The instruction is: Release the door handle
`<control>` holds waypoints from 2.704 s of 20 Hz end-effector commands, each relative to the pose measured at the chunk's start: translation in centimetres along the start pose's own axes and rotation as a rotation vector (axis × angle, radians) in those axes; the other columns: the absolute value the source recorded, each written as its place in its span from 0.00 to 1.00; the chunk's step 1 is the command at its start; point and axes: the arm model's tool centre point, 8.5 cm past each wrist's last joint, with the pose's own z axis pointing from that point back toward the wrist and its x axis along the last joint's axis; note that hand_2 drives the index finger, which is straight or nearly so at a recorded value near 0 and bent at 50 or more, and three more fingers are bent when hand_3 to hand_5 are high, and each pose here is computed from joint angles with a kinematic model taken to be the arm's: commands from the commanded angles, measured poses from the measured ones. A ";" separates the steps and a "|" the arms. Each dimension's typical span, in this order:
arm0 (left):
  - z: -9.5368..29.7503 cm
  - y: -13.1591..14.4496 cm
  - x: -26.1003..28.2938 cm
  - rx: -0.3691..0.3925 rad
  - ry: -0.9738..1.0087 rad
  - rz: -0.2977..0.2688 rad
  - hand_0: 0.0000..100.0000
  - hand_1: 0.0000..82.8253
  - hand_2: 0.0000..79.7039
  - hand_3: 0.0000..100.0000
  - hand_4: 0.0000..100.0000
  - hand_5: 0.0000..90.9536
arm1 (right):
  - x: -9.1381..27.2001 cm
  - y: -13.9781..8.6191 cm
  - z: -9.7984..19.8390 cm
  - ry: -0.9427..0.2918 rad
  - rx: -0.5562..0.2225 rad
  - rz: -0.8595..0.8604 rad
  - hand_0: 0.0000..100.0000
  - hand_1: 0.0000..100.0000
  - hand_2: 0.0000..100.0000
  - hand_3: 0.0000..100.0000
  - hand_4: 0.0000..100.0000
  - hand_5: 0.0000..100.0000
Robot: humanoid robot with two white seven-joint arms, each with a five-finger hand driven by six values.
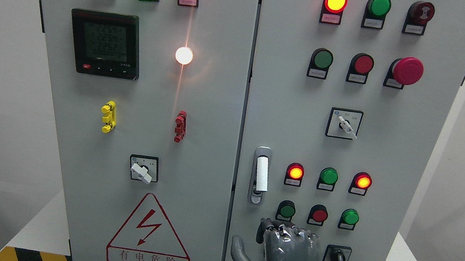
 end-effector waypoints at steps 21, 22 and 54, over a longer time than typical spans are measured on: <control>0.1 0.0 -0.4 0.000 0.001 0.001 0.12 0.67 0.00 0.00 0.00 0.00 | -0.2 -2.3 -3.5 0.001 -0.070 0.020 0.27 0.28 0.94 1.00 0.99 1.00; 0.1 0.0 -0.5 0.000 0.004 0.001 0.12 0.67 0.00 0.00 0.00 0.00 | -0.3 -2.4 -3.8 0.003 -0.074 0.021 0.27 0.28 0.94 1.00 0.99 1.00; 0.1 0.0 -0.4 0.000 0.001 0.001 0.12 0.67 0.00 0.00 0.00 0.00 | -0.5 -2.0 -6.5 0.029 -0.078 0.020 0.29 0.29 0.93 1.00 0.99 1.00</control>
